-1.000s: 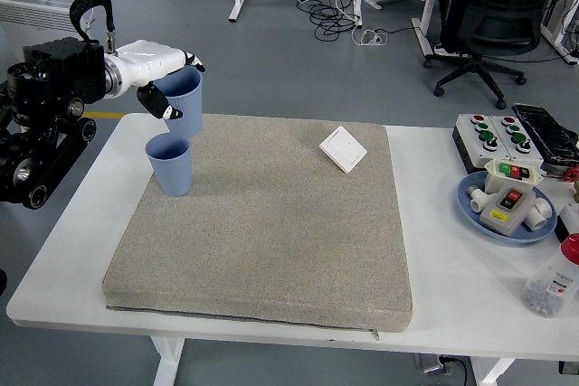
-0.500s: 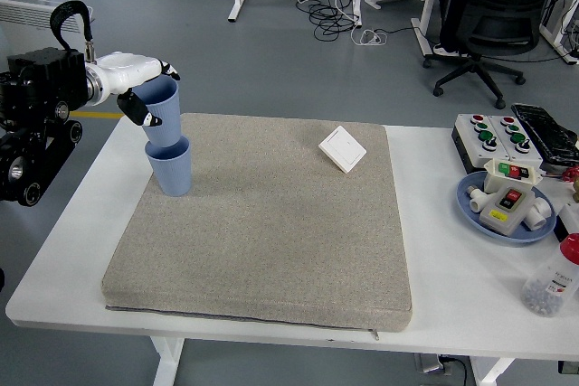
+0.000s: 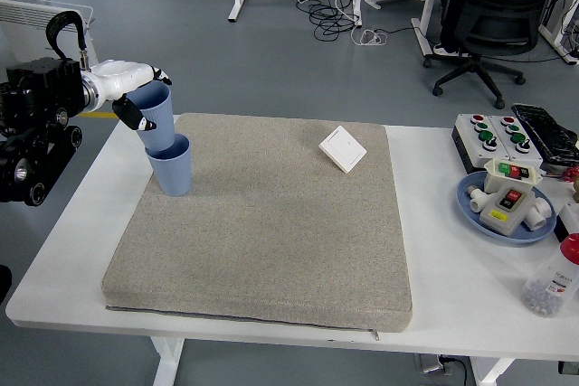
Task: Push cup pick cup insert cup
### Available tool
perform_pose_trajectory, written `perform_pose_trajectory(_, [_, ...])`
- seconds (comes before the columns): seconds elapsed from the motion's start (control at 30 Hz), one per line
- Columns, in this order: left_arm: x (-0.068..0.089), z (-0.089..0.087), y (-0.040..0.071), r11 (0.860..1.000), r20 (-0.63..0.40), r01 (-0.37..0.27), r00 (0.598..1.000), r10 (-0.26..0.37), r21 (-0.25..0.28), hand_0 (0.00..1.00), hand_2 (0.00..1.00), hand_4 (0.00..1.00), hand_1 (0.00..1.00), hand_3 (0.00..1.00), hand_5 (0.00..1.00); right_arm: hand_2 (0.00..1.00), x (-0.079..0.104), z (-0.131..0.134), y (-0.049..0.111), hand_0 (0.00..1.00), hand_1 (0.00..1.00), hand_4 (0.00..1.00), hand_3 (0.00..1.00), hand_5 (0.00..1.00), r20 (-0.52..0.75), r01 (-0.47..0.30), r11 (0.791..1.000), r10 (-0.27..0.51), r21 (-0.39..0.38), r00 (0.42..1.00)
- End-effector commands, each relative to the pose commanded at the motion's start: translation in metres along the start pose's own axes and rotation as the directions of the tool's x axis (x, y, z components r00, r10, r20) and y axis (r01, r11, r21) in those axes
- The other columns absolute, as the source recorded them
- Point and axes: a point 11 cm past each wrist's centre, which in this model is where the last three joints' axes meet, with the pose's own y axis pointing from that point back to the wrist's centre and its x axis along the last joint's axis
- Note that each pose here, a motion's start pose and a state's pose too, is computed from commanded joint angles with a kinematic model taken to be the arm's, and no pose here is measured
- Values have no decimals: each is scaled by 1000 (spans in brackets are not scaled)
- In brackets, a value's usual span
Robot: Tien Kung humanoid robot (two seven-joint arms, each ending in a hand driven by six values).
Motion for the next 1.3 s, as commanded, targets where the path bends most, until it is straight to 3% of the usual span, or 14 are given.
perform_pose_trajectory(0.53, [-9,4,-4,1000,4,10,1000,-10,-10,545,387,411,387,448,2,675,-1,-1,0,774,679,128,567,469,-4,1,1000,-1,0,1000])
perform_pose_trajectory(0.57, [-9,4,-4,1000,5,12,1000,-12,-10,455,433,547,448,482,2,675,-1,-1,0,774,679,128,567,469,-5,1,1000,-1,0,1000])
perform_pose_trajectory(0.73, [-12,5,-5,1000,6,20,1000,-19,-9,455,433,547,448,482,2,675,-1,-1,0,774,679,128,567,469,-5,1,1000,-1,1,1000])
perform_pose_trajectory(0.77, [-12,5,-5,1000,4,21,1000,-21,-9,370,556,809,538,706,232,674,-1,-1,0,774,678,127,566,468,-5,1,1000,-1,1,1000])
perform_pose_trajectory(0.93, [-14,5,-5,1000,-7,28,1000,-28,-12,370,556,809,538,706,232,674,-1,0,0,774,678,127,566,468,-5,2,1000,-2,-1,1000])
perform_pose_trajectory(0.97, [-14,5,-5,999,-8,29,1000,-29,-14,593,830,946,713,887,421,675,-1,0,0,774,678,127,566,468,-5,2,1000,-2,-1,1000])
perform_pose_trajectory(1.13, [-18,6,-7,1000,-9,21,1000,-21,-19,593,830,946,713,887,421,675,-1,2,0,774,678,127,566,468,-6,2,1000,-2,-4,1000])
perform_pose_trajectory(1.17, [-18,6,-7,1000,-9,19,1000,-20,-20,731,965,992,822,963,461,674,-1,2,0,774,679,127,566,468,-6,2,1000,-2,-4,1000])
perform_pose_trajectory(1.3, [-20,7,-8,1000,-12,10,1000,-10,-27,731,965,992,822,963,461,674,-1,3,0,774,679,127,566,468,-4,2,1000,-2,-7,1000])
